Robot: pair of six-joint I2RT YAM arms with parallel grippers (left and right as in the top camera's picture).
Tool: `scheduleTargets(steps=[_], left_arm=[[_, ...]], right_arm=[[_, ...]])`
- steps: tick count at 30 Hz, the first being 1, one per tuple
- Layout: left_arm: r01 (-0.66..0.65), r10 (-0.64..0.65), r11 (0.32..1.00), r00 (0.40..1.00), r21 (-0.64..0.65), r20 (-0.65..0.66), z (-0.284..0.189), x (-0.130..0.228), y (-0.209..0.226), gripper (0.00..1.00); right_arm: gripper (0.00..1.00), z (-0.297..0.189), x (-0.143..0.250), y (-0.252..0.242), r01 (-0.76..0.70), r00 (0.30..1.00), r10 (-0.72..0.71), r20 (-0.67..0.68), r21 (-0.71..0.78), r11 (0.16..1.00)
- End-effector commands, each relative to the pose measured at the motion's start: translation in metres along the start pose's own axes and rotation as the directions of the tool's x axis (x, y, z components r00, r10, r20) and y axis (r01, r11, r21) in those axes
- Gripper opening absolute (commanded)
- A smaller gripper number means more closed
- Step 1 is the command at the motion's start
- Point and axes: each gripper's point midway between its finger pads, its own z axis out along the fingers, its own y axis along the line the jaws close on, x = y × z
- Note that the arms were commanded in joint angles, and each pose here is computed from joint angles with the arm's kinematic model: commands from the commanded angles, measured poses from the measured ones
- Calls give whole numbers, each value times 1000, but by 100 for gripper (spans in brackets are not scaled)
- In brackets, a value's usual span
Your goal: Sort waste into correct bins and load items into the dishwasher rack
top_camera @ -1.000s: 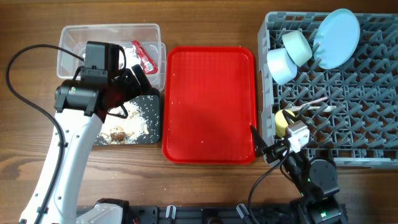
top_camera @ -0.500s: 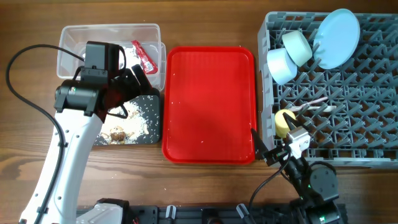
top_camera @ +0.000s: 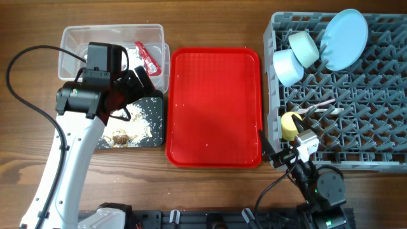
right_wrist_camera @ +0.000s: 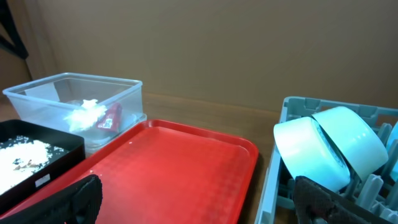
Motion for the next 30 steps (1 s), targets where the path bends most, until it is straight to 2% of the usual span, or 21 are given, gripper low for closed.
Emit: scheduleTargets(steps=[1,10,16,21,30], left_arm=[[8,-8,1000,999,0,37,-9,-8,2,100],[8,-8,1000,999,0,37,-9,-8,2,100],[7,-7,1000,999,0,37,-9,-8,2,100],[8,-8,1000,999,0,37,-9,-8,2,100],[8,-8,1000,999,0,37,-9,-8,2,100]], right_arm=[[100,-1,0,-6,13,1000,-13,12,34,999],[100,-1,-1,-5,11,1000,-12,17,30,999],[100,-2,-24,-6,20,994,-24,108,35,999],[100,-1,1,-6,13,1000,-13,9,34,999],[100,-1,0,-7,11,1000,-12,10,37,999]])
